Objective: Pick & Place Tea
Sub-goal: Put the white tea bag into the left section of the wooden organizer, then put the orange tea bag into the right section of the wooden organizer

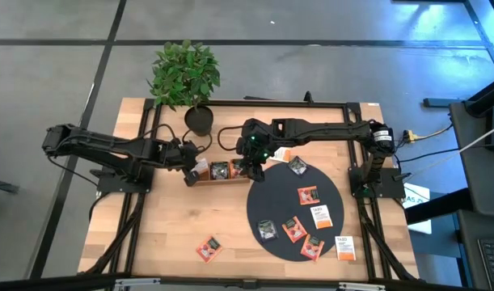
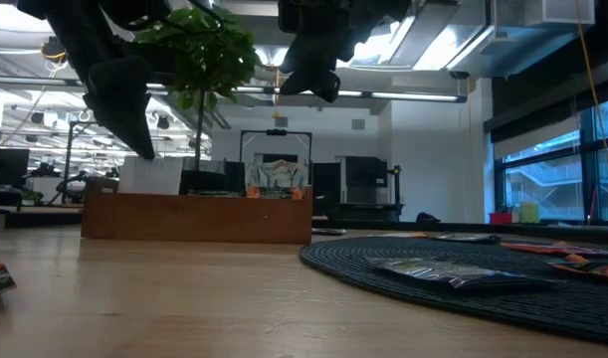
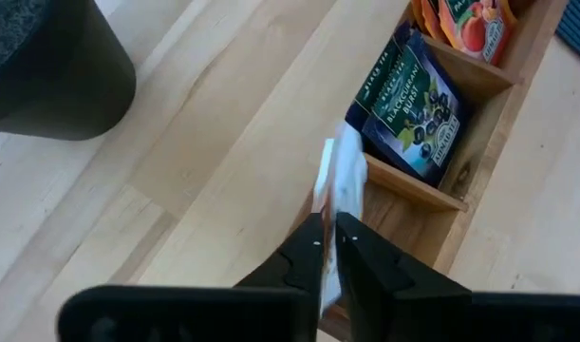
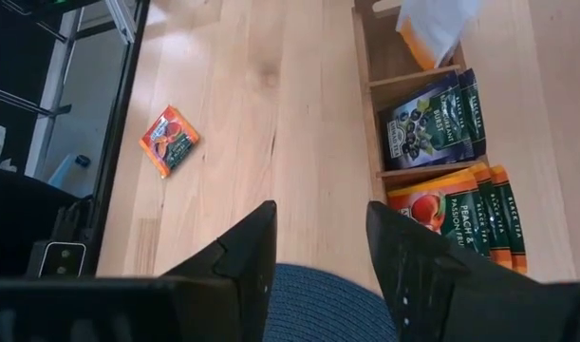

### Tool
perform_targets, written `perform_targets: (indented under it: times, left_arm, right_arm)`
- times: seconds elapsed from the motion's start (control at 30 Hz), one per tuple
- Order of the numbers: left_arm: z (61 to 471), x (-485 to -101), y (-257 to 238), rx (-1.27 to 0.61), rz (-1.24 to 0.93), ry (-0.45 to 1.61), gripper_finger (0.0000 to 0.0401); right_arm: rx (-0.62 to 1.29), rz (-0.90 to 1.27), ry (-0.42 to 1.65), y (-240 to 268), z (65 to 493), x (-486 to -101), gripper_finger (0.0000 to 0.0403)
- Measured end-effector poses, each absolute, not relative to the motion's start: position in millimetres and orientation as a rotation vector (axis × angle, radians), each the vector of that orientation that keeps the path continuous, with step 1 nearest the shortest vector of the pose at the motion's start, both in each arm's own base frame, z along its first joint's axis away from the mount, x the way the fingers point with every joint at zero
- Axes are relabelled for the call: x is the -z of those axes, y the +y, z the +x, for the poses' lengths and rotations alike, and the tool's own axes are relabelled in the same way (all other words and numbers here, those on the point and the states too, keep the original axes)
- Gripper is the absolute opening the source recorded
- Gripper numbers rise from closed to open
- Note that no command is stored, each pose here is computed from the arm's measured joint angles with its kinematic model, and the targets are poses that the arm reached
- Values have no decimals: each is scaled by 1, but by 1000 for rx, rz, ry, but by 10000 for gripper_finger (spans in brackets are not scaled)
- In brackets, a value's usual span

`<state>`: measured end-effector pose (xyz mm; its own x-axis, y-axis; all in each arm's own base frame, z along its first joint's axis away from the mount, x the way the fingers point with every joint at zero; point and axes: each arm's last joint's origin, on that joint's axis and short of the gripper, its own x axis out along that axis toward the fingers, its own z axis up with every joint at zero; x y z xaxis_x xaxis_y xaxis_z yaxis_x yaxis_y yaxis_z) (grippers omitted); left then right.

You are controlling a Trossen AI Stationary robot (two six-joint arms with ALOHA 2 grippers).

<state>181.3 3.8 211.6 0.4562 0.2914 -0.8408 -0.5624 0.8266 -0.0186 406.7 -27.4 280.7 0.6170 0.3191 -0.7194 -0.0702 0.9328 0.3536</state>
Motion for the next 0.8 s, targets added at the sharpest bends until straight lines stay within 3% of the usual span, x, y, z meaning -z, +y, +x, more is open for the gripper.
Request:
perform_targets:
  times: [0.23, 0.43, 0.8]
  left_arm:
    - [181, -212, 4, -538, -297, 970, 72]
    - [186, -237, 4, -504, -263, 910, 81]
    - [210, -286, 2, -374, -291, 589, 80]
  right_arm:
    - [-216, 333, 895, -27, 406, -280, 165]
    - [-218, 331, 885, -26, 407, -281, 165]
    - [-229, 345, 790, -17, 415, -288, 165]
